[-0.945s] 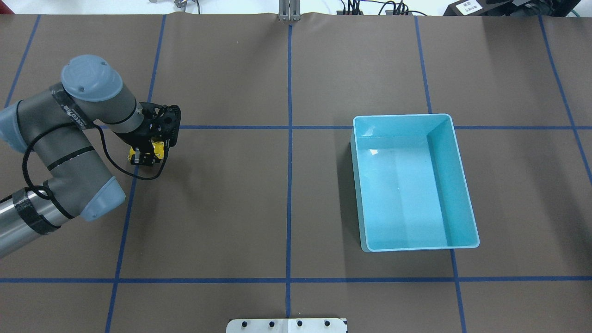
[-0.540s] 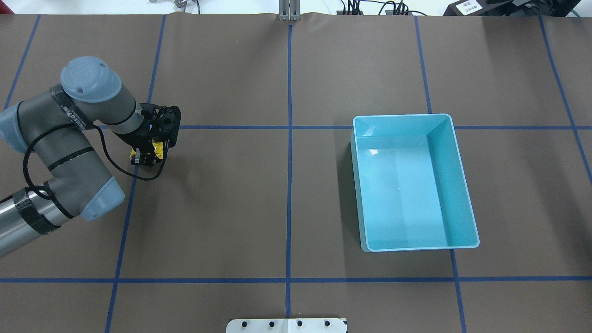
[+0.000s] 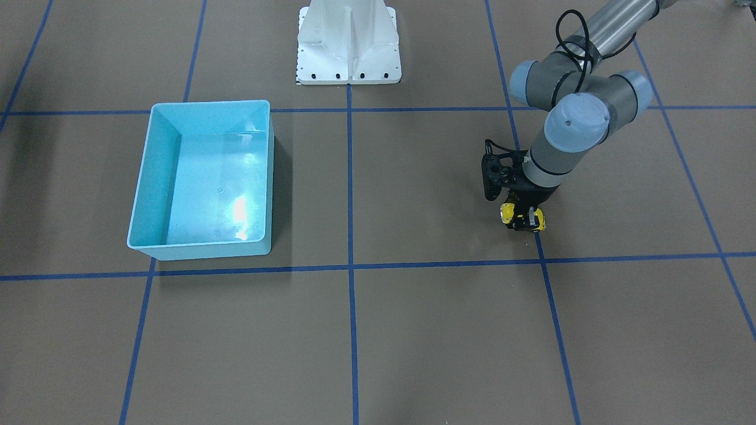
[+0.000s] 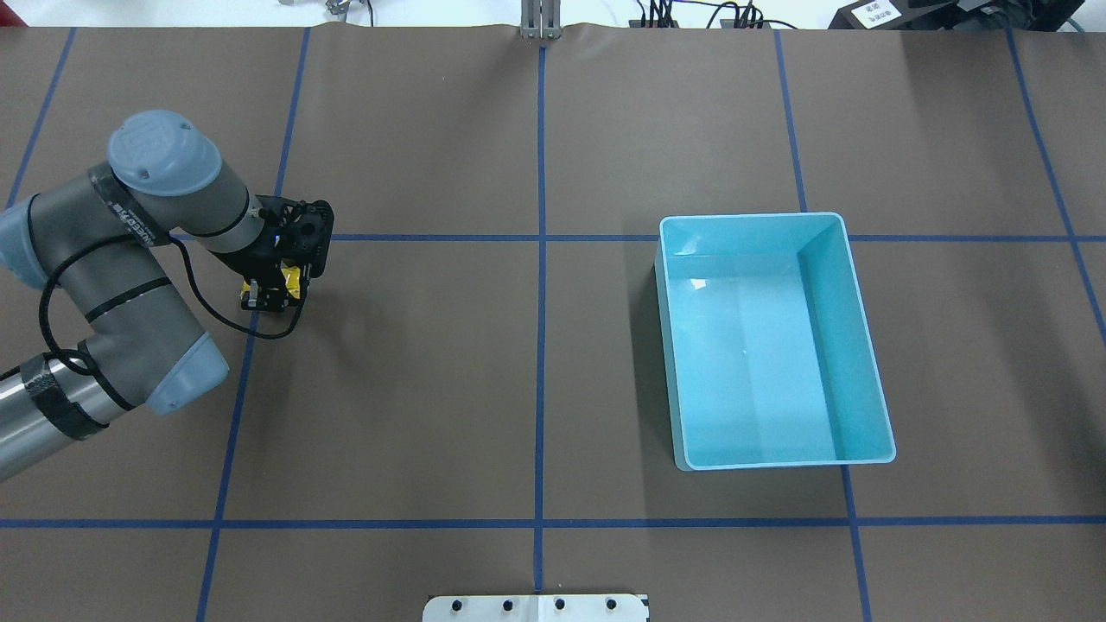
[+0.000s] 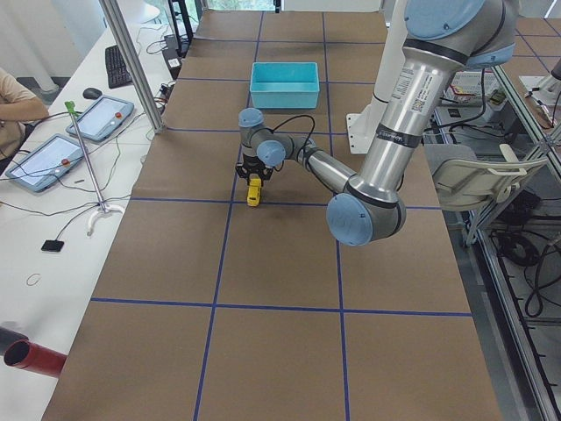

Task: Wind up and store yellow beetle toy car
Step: 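Drag the car backward along the table toward the robot with the left gripper, then keep pulling the car backward with the left gripper to wind it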

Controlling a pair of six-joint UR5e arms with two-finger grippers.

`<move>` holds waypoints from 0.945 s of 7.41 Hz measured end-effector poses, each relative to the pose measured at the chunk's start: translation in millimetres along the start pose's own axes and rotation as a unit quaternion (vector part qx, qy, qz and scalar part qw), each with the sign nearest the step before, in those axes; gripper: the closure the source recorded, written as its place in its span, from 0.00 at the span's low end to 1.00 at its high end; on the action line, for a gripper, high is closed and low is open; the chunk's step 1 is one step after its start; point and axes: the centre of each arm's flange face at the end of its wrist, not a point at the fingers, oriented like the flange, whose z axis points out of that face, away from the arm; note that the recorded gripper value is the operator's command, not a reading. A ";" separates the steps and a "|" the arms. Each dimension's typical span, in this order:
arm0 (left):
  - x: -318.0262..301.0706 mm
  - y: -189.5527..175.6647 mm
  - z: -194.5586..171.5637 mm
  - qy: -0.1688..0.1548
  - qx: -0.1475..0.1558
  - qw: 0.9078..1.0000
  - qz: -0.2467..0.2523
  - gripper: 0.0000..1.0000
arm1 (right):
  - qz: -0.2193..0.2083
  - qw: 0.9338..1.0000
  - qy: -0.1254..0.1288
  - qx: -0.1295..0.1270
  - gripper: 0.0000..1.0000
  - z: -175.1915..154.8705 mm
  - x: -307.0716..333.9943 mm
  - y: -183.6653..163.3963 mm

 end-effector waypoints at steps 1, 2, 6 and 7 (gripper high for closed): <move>1.3 3.1 1.5 -0.001 0.001 1.000 0.001 1.00 | 0.000 1.000 0.001 0.000 0.00 -0.3 -0.1 -0.2; 2.5 5.9 3.1 -0.001 0.002 1.000 0.001 1.00 | 0.000 1.000 0.002 0.000 0.00 -0.2 0.2 -0.1; 3.0 12.1 9.3 -0.002 0.003 1.000 0.007 1.00 | 0.000 1.000 0.003 0.000 0.00 -0.1 0.5 0.1; 3.7 14.9 10.8 -0.002 0.003 1.000 0.008 1.00 | 0.000 1.000 0.003 0.000 0.00 -0.1 0.5 0.2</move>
